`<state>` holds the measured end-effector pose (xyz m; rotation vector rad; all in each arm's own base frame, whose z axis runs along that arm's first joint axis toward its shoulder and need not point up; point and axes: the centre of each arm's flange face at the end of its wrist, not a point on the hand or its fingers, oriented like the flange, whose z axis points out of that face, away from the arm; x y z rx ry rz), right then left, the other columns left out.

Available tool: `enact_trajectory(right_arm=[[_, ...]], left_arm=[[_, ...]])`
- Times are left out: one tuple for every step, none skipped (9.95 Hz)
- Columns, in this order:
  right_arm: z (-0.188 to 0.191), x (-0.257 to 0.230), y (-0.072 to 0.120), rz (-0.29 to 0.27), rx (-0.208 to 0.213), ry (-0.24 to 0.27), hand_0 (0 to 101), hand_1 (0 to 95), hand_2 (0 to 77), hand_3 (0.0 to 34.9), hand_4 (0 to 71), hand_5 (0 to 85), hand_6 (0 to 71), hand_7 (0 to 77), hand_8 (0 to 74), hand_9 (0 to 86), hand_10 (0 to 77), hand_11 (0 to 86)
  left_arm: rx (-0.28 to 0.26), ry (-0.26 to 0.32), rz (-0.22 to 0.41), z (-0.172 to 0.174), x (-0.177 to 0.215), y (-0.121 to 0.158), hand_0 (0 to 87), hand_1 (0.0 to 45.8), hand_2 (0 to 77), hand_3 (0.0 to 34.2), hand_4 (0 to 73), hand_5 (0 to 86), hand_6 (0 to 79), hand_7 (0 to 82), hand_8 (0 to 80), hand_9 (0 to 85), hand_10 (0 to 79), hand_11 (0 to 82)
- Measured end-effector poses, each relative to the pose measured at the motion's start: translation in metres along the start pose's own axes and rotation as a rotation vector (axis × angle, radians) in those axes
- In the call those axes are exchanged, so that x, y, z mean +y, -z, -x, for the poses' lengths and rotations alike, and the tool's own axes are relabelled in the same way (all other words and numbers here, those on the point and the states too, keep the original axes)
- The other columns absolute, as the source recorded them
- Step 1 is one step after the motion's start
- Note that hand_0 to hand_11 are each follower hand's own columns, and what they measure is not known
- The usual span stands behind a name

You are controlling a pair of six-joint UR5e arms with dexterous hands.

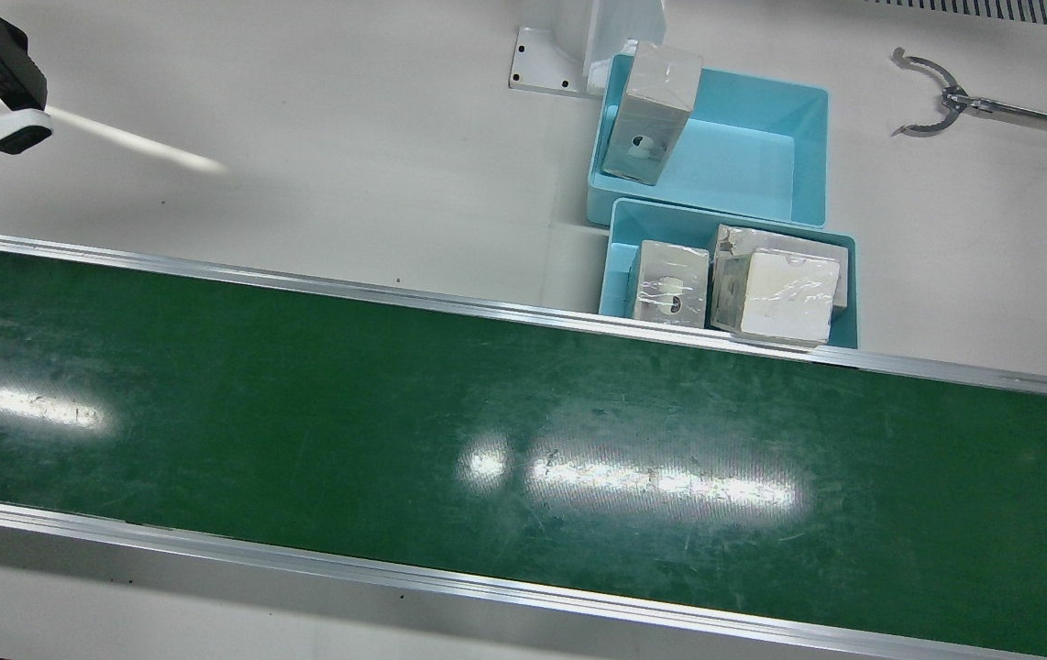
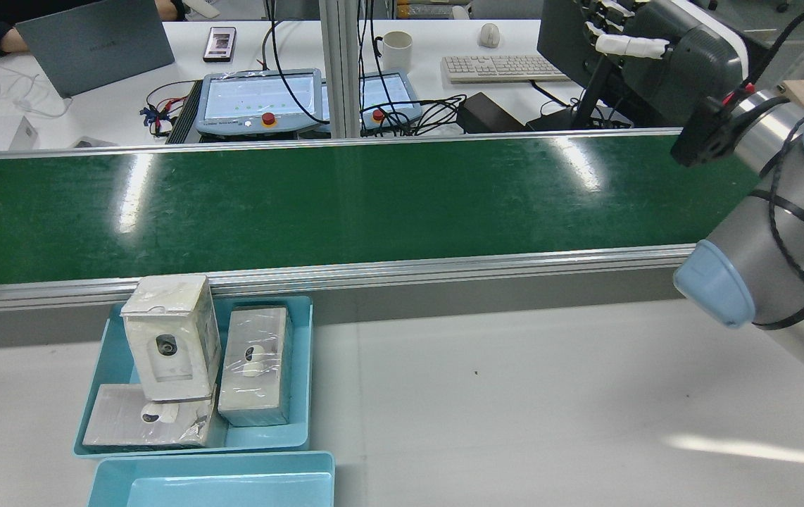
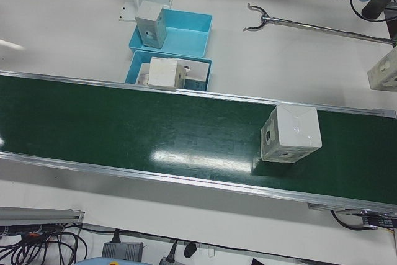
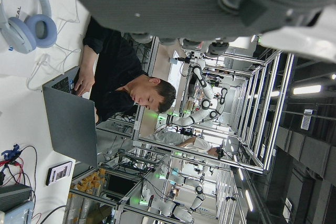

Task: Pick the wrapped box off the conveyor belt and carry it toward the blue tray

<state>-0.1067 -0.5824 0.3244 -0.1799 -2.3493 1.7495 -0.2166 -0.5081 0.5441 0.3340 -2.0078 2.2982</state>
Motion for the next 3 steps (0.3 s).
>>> enact_trajectory(right_arm=[[-0.0013,0.0021,-0.0010,0.004,0.005,-0.010,41,9.3,8.7,2.2,0.0,7.1,0.0,0.5,0.5,1.6,0.5,1.1],[-0.0041,0.0043,-0.0030,0.007,0.011,-0.015,41,9.3,8.7,2.2,0.0,7.1,0.0,0.5,0.5,1.6,0.5,1.1],[-0.0064,0.0060,-0.0053,0.009,0.015,-0.018,44,10.9,9.3,3.3,1.1,11.5,0.0,3.3,0.5,1.6,0.5,1.1]], left_arm=[[0.000,0.000,0.000,0.0000,0.0000,0.0000,0.0,0.0,0.5,0.0,0.0,1.1,0.0,0.0,0.0,0.0,0.0,0.0],[0.000,0.000,0.000,0.0000,0.0000,0.0000,0.0,0.0,0.5,0.0,0.0,1.1,0.0,0.0,0.0,0.0,0.0,0.0],[0.000,0.000,0.000,0.0000,0.0000,0.0000,0.0,0.0,0.5,0.0,0.0,1.1,0.0,0.0,0.0,0.0,0.0,0.0]])
